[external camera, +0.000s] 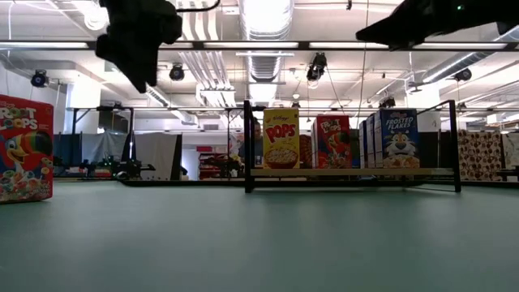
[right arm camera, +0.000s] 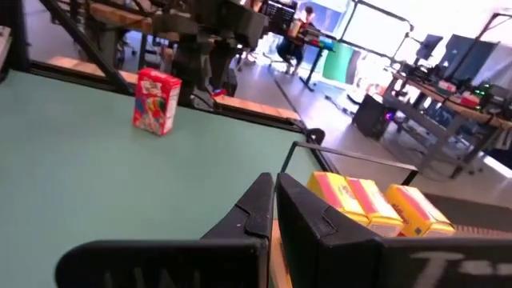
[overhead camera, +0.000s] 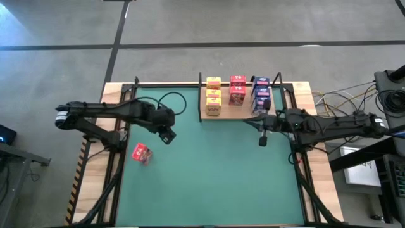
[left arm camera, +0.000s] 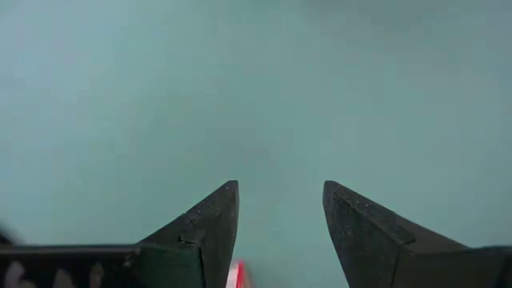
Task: Stack cereal on shelf
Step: Put the red cereal box on the shelf aligned with the other red cereal boxes
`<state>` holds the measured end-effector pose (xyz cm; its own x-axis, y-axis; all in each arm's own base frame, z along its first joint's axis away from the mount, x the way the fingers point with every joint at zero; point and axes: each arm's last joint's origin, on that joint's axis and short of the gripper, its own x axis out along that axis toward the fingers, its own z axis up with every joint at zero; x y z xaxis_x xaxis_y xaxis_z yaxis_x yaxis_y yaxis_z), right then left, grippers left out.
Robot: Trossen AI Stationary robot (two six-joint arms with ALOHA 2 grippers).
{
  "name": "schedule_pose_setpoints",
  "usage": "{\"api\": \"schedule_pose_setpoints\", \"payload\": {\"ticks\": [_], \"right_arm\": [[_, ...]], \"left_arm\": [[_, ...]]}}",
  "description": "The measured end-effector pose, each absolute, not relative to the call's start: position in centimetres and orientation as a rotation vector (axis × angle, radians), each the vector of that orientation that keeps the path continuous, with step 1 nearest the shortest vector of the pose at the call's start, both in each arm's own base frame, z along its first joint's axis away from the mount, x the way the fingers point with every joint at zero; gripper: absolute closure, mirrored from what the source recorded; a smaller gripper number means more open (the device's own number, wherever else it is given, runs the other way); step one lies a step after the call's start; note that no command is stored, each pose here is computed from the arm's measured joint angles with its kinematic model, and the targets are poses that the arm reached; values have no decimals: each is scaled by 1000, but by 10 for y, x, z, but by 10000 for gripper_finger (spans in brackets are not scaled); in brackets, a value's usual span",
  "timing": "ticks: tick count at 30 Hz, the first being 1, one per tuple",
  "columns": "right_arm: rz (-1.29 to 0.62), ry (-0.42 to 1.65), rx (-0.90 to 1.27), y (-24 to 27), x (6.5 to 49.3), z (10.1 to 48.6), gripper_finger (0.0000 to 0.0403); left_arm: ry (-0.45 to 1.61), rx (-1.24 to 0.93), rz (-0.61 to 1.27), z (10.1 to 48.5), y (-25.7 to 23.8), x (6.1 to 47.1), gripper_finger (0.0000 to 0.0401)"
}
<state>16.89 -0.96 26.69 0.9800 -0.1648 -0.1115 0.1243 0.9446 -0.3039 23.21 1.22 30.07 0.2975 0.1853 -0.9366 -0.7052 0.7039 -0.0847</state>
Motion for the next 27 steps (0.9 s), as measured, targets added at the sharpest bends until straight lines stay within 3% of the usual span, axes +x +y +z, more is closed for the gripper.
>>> {"api": "schedule_pose_setpoints", "payload": {"ticks": [4,10,16,27], "right_arm": [[-143,114,-293,-9,159,267,394],[-145,96,-320,-9,149,259,394],[-149,69,-327,-9,142,259,394],[-150,62,-323,-8,141,259,394]], "left_arm": [[1233,-614,690,309,12,241,227],[1320,-718,728,312,-2,246,184],[1380,-687,820,310,-33,227,150],[1278,-690,901,301,-76,177,147]]}}
